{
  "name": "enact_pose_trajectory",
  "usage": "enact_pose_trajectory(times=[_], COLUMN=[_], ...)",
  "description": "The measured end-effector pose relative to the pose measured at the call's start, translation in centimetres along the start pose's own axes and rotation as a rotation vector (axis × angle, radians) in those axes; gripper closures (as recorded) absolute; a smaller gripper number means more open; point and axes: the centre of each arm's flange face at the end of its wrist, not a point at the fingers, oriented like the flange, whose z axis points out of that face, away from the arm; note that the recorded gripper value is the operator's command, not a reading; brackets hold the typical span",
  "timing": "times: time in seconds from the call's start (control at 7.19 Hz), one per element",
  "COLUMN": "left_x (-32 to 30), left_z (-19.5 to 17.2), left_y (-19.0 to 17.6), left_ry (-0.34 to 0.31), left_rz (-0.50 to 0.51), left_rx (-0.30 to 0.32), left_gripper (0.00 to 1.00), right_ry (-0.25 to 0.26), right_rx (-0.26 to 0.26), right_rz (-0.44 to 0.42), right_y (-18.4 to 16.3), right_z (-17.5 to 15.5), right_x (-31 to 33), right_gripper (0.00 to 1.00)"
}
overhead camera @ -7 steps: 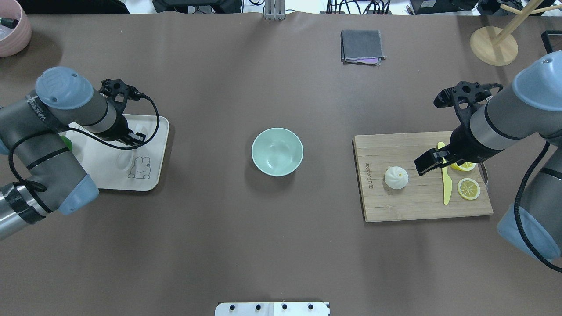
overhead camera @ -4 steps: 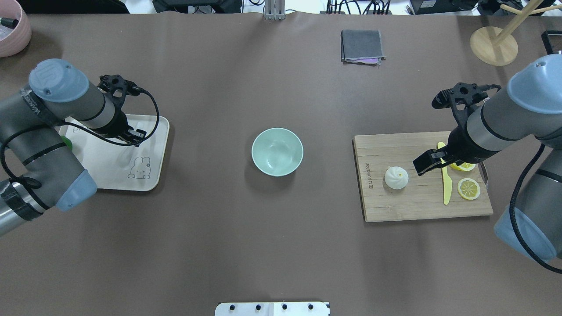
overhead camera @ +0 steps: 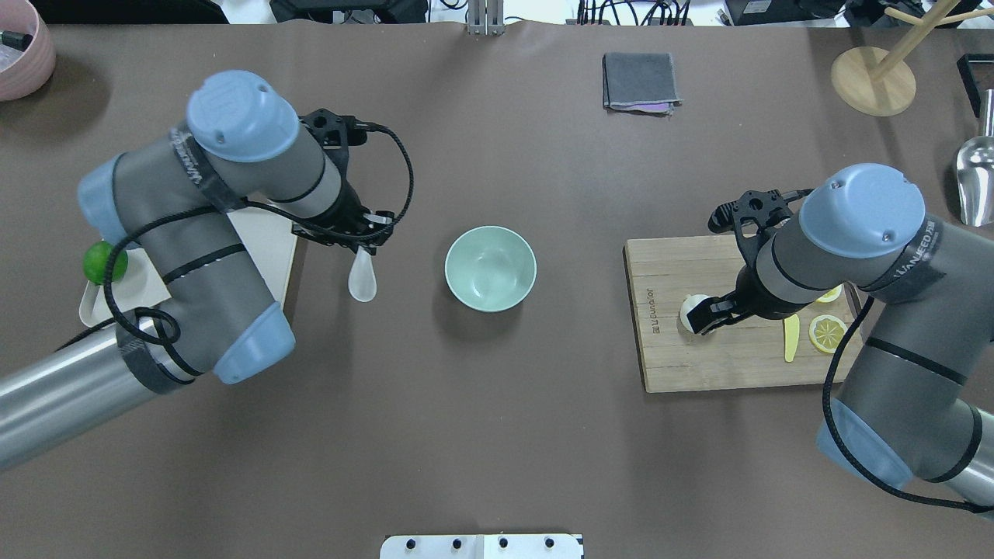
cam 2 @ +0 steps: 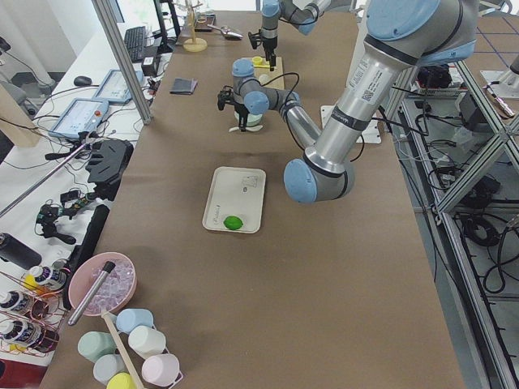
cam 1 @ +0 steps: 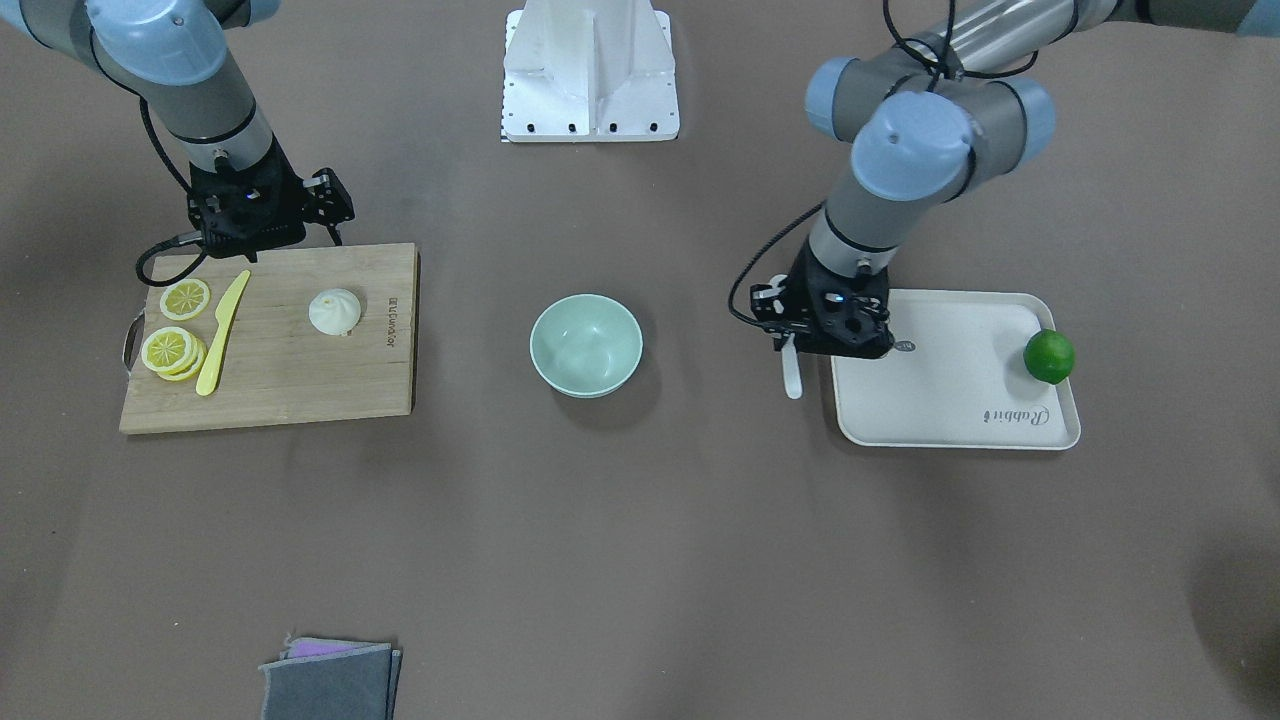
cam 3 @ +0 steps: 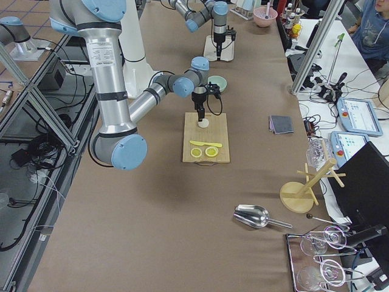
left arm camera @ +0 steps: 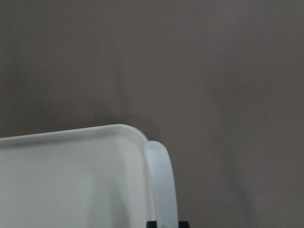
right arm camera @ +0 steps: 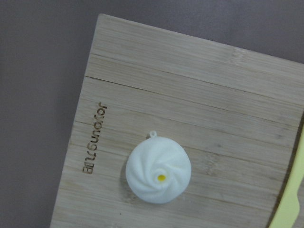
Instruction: Put spoon and bun in bowl
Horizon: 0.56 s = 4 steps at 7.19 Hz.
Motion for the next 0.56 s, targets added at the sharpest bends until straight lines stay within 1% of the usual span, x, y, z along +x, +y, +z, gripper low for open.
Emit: enact_pose_trajectory(times=[0.14,0.28,0.42,0.56], left_x=[4.3,7.5,9.7,10.9], left_z=[0.2,0.3,0.6,1.3], left_y=[0.6,0.2,-0.6,-1.5], left_ry=[0.017,0.026,0.029,0.031], left_rz=[-0.028,-0.052,-0.068,-0.077], left_rx=[0.022,0.033,0.049,0.08], left_gripper=[1.0,1.0,1.0,1.0], right_ry=[-0.007,-0.01,-0.007,-0.003], right_rx=[0.009,0.013,0.011,0.009], right_rz=[-0.006,-0.008,-0.007,-0.006], right_y=[-0.4,-0.6,-0.7,-0.8], right_z=[1.3,2.0,2.5,2.9], right_x=[0.2,0.4,0.6,0.6], right_gripper=[0.0,0.01,0.03,0.07])
